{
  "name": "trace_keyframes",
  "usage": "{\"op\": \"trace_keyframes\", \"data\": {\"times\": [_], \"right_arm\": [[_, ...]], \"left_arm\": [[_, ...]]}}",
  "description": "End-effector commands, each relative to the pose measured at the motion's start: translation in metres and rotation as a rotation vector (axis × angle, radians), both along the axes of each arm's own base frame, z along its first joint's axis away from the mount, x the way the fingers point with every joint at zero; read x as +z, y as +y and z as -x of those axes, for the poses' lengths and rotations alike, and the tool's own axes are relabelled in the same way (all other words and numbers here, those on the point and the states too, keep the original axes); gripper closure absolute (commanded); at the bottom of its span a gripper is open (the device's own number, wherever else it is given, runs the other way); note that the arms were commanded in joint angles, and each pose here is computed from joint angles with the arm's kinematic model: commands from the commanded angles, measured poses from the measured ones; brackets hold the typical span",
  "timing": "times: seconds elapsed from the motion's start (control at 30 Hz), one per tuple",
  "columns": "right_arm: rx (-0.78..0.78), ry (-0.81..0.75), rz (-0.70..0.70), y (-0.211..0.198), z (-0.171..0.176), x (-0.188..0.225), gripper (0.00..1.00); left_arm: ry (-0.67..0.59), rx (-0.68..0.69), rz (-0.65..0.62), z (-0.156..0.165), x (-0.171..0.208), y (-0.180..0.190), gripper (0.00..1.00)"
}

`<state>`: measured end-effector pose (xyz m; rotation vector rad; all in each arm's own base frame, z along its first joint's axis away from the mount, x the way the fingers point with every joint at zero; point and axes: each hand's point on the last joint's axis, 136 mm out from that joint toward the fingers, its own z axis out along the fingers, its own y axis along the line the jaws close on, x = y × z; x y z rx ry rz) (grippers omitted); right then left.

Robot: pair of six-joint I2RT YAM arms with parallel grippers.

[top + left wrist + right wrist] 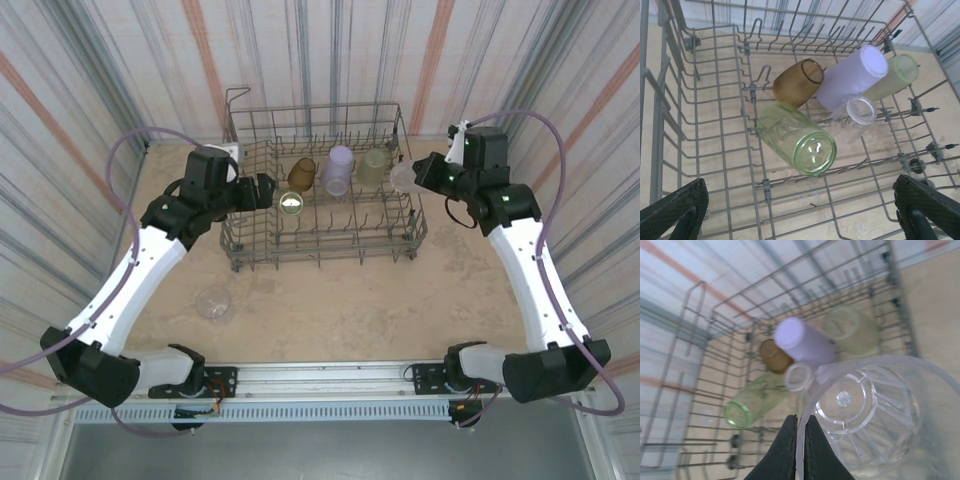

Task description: Load the cups into the dish rack

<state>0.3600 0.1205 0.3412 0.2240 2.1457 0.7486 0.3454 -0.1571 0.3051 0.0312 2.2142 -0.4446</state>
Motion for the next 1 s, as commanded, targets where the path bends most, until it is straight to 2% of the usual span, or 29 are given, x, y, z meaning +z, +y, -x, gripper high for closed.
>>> {"op": "trace_keyframes", "data": {"times": [0.0,0.3,0.47,0.67,0.83,0.97], "right_arm": [[0.135,-0.079,-0.192,0.037,-0.006,0.026,1.00],[0.286,-0.169,-0.375,0.076,-0.011,0.042,1.00],[0.376,-0.201,-0.488,0.093,-0.010,0.049,1.00],[0.465,-0.246,-0.542,0.110,0.000,0.057,1.00],[0.530,-0.300,-0.556,0.120,0.008,0.060,1.00],[0.562,-0.297,-0.592,0.125,0.007,0.059,1.00]], "left_arm": [[-0.011,-0.019,0.050,0.001,0.018,-0.005,0.01],[-0.017,-0.064,0.130,-0.001,0.034,-0.019,0.01],[-0.009,-0.111,0.215,-0.003,0.042,-0.033,0.01],[0.035,-0.167,0.349,-0.005,0.049,-0.053,0.01],[0.075,-0.280,0.481,-0.009,0.057,-0.075,0.01],[0.073,-0.320,0.523,-0.012,0.062,-0.084,0.01]]}}
